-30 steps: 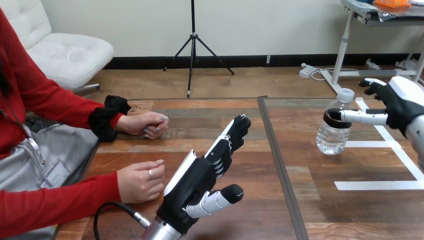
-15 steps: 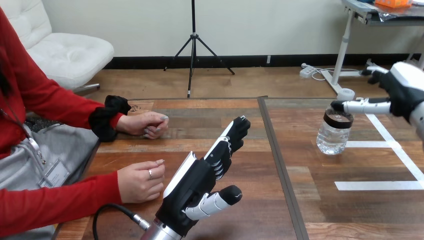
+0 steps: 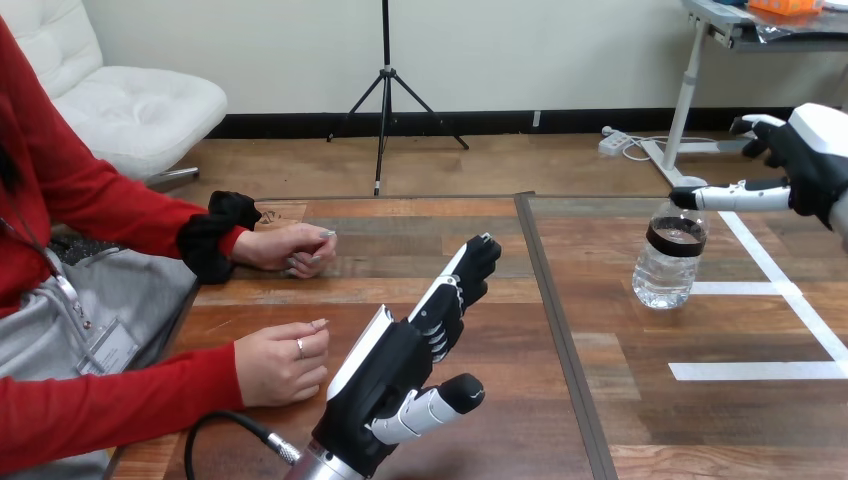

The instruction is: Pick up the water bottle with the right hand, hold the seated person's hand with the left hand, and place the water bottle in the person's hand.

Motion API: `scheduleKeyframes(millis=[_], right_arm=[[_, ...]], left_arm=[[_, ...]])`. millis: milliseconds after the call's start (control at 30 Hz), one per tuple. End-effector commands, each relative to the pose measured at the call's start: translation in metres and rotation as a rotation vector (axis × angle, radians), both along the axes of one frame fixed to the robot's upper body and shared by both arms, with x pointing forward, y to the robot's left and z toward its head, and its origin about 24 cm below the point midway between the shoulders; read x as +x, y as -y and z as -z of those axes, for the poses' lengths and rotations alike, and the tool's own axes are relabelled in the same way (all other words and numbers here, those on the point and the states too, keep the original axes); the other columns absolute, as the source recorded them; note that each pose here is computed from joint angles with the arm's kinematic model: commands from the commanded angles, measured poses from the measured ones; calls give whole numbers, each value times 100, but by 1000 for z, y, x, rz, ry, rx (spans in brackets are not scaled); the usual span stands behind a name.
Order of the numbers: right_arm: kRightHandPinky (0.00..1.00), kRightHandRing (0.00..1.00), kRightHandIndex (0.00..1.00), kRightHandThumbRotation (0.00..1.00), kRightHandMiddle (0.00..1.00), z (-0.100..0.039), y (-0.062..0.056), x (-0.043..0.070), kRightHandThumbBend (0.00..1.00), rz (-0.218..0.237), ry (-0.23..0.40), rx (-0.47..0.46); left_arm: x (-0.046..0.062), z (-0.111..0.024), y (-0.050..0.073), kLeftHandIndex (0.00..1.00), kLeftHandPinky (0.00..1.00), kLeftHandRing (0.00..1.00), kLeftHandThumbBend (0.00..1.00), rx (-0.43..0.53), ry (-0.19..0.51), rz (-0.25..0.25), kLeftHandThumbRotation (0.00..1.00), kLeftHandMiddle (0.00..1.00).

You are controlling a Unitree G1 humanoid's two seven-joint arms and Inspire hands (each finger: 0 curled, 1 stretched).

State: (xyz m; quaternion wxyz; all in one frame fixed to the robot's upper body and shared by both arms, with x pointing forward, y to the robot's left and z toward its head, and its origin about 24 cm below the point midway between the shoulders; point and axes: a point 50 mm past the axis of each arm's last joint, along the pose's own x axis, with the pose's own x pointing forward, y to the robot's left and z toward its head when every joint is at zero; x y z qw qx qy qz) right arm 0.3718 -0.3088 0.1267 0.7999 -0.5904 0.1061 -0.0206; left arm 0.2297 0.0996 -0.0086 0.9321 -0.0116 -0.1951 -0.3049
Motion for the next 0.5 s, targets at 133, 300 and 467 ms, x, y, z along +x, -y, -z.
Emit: scheduleKeyframes(millis=[133, 300, 467], right_arm=[[63, 83, 90, 65, 84, -38, -4, 12, 100, -18, 79, -36], [63, 83, 90, 65, 84, -39, -4, 13, 100, -19, 76, -42], [63, 84, 90, 64, 85, -39, -5, 14, 100, -17, 63, -37]], left_arm=[[4, -13, 4, 100, 100, 100, 100, -28, 71, -2, 79, 100], [3, -13, 5, 100, 100, 100, 100, -30, 75, -2, 79, 100], [2, -13, 5, 100, 100, 100, 100, -33, 74, -4, 80, 100]])
